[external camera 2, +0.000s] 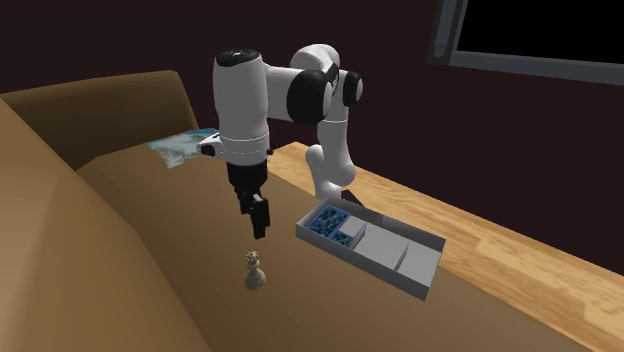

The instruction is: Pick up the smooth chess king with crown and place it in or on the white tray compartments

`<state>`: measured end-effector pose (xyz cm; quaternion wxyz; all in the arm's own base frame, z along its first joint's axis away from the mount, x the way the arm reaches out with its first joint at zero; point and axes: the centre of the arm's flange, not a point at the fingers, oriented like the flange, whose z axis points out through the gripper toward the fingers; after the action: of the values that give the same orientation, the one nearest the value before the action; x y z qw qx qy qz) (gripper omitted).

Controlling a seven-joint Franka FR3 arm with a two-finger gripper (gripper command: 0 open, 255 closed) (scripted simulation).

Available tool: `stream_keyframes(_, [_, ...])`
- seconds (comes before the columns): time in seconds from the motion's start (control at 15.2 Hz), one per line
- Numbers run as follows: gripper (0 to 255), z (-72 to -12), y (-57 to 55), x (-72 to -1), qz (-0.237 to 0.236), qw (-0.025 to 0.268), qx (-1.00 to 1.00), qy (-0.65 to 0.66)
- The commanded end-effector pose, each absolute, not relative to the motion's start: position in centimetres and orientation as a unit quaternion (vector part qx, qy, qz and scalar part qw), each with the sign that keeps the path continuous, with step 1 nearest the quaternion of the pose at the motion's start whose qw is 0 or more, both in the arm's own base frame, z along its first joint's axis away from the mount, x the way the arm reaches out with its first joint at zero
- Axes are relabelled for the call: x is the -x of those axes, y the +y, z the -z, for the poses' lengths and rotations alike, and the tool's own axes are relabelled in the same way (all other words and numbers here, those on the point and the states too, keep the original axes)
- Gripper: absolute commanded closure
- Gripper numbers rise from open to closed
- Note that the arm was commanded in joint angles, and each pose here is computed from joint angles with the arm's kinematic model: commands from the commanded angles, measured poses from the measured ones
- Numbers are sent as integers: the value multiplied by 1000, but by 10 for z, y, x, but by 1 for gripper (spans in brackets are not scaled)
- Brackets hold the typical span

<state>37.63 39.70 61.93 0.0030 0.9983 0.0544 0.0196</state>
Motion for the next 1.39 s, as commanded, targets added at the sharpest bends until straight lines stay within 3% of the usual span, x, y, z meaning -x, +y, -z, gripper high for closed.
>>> stream_keyframes(0.0, [0, -596, 403, -385, -20, 4, -999, 45])
stream_keyframes(0.73, [0, -516, 411, -398, -19, 8, -999, 29])
stream_keyframes(1.25, [0, -516, 411, -398, -19, 8, -999, 29])
stream_keyframes(1.32, [255, -516, 411, -398, -19, 8, -999, 29])
